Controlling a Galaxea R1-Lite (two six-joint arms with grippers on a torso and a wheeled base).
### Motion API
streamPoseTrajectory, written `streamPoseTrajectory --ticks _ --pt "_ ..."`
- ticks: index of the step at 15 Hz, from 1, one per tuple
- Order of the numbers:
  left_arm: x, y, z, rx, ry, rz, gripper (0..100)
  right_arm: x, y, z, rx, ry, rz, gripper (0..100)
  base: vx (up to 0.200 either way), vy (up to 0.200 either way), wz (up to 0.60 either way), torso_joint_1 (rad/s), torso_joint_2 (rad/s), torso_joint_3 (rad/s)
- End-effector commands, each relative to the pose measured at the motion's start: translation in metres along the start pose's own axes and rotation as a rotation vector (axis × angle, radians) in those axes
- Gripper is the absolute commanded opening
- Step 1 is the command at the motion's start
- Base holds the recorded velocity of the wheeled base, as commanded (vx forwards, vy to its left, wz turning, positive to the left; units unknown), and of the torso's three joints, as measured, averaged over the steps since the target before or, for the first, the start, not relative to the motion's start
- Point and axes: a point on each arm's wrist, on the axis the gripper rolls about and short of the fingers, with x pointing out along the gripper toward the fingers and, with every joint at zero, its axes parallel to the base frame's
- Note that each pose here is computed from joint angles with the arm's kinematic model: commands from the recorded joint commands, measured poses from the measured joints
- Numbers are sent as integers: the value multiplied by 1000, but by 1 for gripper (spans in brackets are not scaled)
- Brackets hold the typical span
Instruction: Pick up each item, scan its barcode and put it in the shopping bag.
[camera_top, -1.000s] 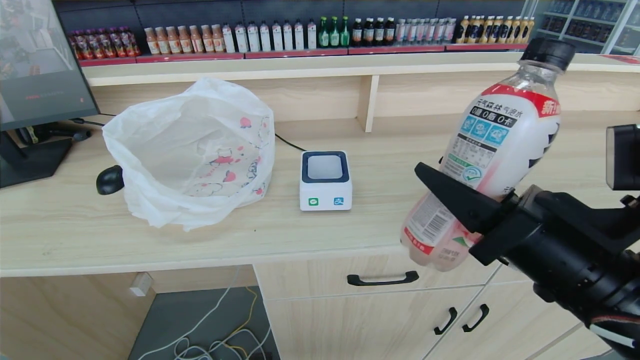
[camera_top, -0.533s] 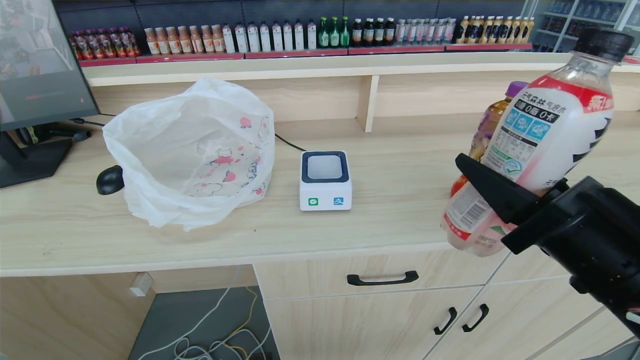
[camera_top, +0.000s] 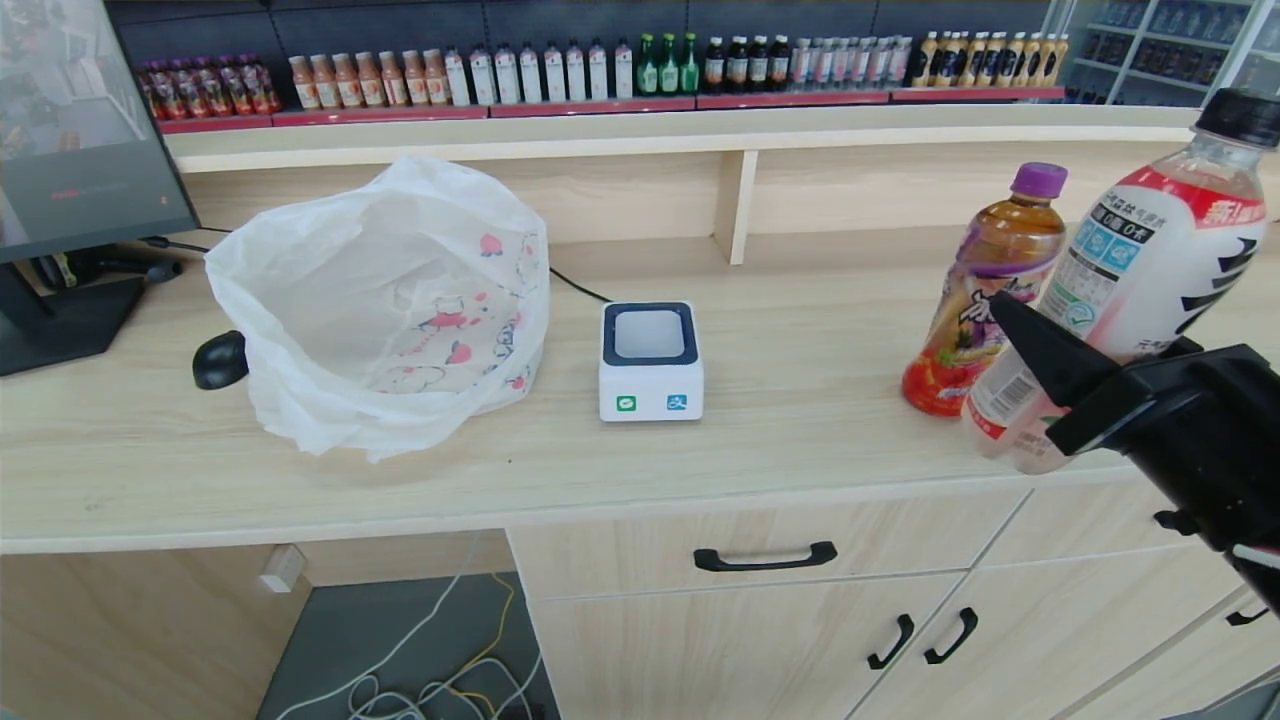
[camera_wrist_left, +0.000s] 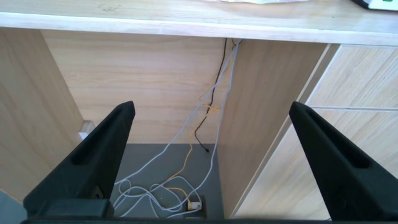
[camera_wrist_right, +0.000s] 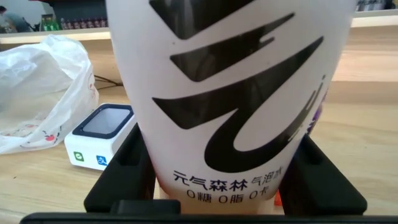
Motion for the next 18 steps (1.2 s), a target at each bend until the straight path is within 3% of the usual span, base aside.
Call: streamPoseTrajectory --ticks 1,15,18 --pt "0 0 0 -1 -1 0 100 3 -1 -8 -8 27 -6 0 0 0 0 0 0 0" --pt "0 0 0 -1 -1 0 100 -3 -1 -17 -24 63 -46 0 0 186 0 0 2 1" --pt "0 0 0 2 -1 0 100 -1 -1 -15 -34 69 -112 0 0 0 0 0 0 0"
